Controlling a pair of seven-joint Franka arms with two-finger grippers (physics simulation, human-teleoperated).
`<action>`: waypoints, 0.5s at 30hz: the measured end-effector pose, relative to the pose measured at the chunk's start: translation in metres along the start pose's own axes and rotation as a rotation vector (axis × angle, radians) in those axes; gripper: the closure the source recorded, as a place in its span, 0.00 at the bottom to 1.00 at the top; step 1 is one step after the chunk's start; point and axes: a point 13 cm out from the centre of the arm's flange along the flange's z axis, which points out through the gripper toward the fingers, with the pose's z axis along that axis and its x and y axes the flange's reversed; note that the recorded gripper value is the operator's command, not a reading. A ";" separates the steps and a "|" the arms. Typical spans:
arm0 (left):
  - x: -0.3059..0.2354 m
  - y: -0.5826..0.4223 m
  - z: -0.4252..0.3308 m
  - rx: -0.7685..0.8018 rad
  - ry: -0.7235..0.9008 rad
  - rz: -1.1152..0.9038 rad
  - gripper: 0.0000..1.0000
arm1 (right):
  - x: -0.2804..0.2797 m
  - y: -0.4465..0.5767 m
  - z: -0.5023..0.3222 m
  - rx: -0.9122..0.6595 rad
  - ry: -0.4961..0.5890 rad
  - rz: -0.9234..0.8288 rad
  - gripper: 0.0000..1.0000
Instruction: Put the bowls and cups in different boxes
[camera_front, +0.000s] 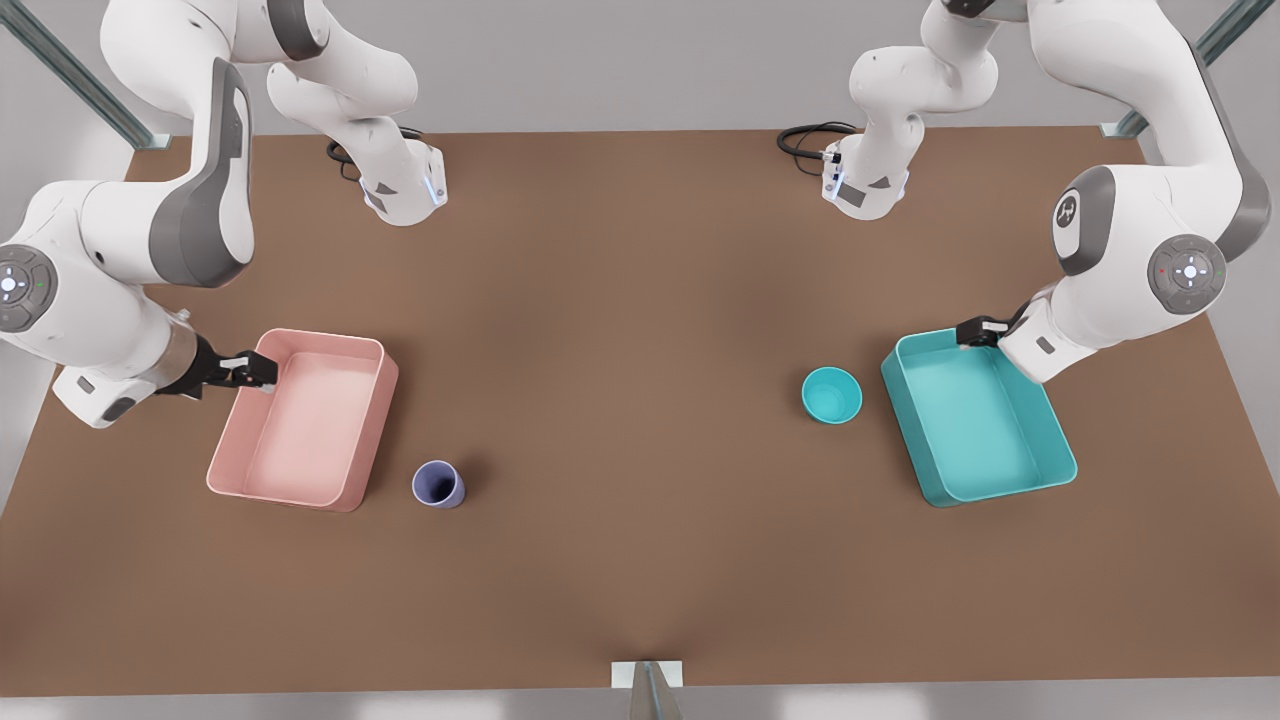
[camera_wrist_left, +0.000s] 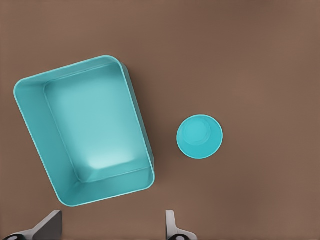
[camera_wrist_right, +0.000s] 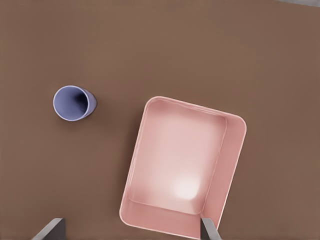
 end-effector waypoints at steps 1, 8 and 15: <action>0.000 0.000 0.000 0.000 0.000 0.000 0.00 | 0.000 0.000 0.001 0.000 0.001 -0.001 0.00; -0.029 -0.158 0.120 -0.153 0.126 0.239 0.00 | -0.053 0.112 0.059 0.031 0.023 -0.178 0.00; -0.047 -0.186 0.264 -0.227 0.136 0.217 0.00 | -0.106 0.146 0.182 0.013 0.026 -0.209 0.00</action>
